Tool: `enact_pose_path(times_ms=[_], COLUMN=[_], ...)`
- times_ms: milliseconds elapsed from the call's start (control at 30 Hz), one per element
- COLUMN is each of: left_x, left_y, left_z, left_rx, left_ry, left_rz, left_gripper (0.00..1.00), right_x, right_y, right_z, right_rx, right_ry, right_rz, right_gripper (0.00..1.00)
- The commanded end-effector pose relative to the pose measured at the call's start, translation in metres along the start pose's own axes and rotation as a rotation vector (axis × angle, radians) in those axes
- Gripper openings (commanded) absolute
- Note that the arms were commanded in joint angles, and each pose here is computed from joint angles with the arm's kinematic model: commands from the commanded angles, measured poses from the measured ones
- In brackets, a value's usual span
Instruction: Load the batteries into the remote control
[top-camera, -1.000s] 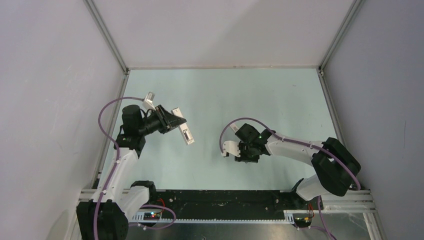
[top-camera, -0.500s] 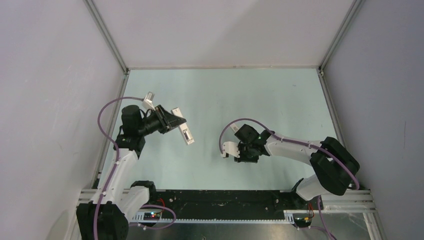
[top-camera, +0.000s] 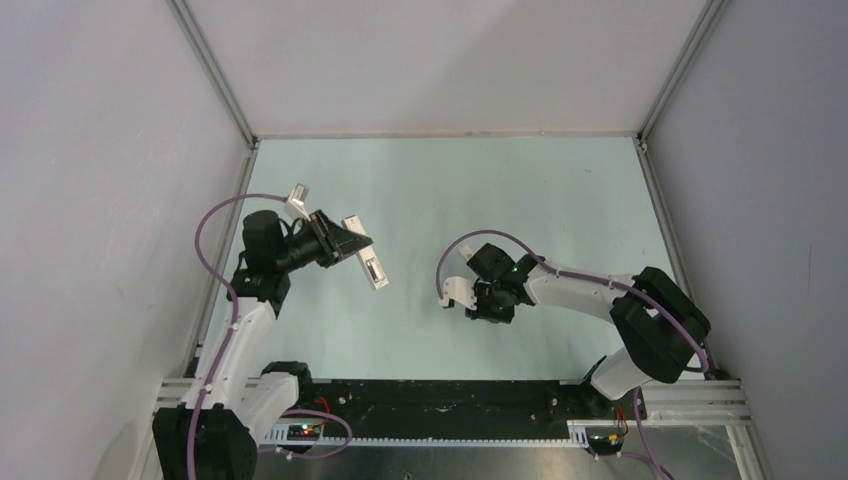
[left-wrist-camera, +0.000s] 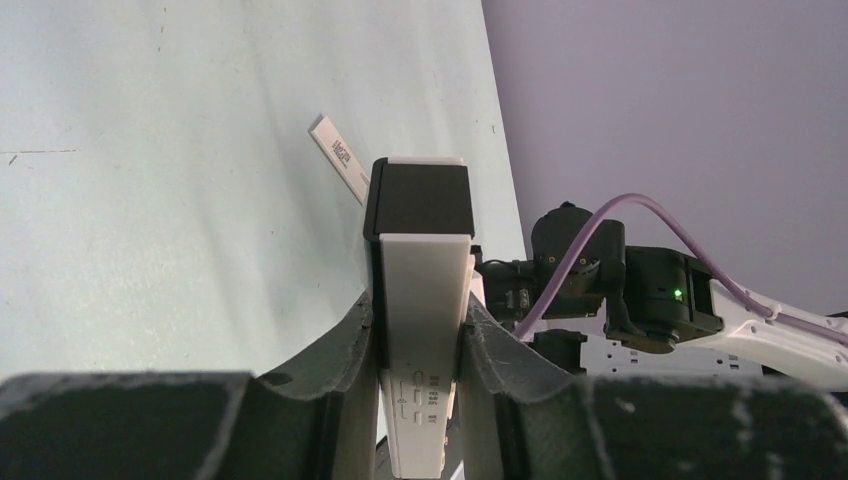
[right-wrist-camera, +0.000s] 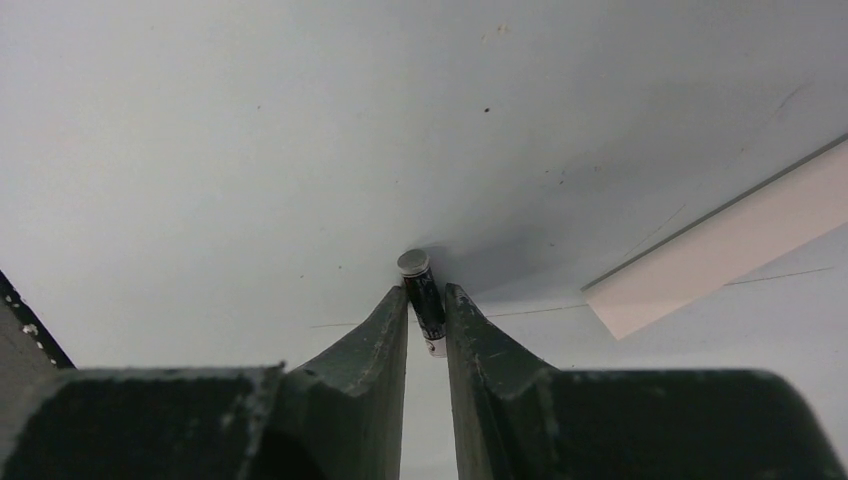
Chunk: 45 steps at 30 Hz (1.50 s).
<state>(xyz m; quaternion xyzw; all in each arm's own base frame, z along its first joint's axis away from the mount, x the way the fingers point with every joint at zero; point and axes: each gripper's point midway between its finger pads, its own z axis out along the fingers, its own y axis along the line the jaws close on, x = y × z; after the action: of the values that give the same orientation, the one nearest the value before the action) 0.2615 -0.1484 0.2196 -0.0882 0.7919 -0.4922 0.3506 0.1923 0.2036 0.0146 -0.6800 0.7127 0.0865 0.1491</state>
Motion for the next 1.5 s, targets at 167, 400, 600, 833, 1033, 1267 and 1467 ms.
enact_pose_path(times_ms=[167, 400, 600, 833, 1033, 1267, 1467], left_x=[-0.011, -0.015, -0.004, 0.030, 0.059, 0.073, 0.093], left_y=[-0.019, -0.013, -0.008, -0.015, -0.041, -0.071, -0.080], left_z=[-0.006, -0.009, -0.006, 0.009, 0.037, 0.072, 0.092], left_rx=[0.050, 0.034, 0.055, 0.127, 0.213, 0.291, 0.308], left_ry=[-0.032, -0.050, -0.014, 0.115, 0.232, 0.292, 0.357], left_rz=[0.064, 0.051, -0.014, -0.058, -0.019, -0.081, -0.114], left_gripper=[0.01, 0.01, 0.02, 0.03, 0.02, 0.00, 0.00], right_x=[0.004, -0.013, -0.069, -0.108, -0.131, -0.155, -0.154], right_y=[-0.001, -0.005, -0.002, -0.001, 0.016, 0.032, 0.036], right_z=[0.013, 0.001, -0.046, -0.110, -0.142, -0.171, -0.169], right_rx=[-0.047, -0.048, -0.122, -0.177, -0.275, -0.399, -0.421], right_ry=[0.055, 0.015, -0.256, -0.488, -0.543, -0.579, -0.536], right_rz=[0.159, 0.284, 0.492, 0.816, 1.115, 1.390, 1.491], right_gripper=[0.03, 0.00, 0.00, 0.00, 0.00, 0.00, 0.00])
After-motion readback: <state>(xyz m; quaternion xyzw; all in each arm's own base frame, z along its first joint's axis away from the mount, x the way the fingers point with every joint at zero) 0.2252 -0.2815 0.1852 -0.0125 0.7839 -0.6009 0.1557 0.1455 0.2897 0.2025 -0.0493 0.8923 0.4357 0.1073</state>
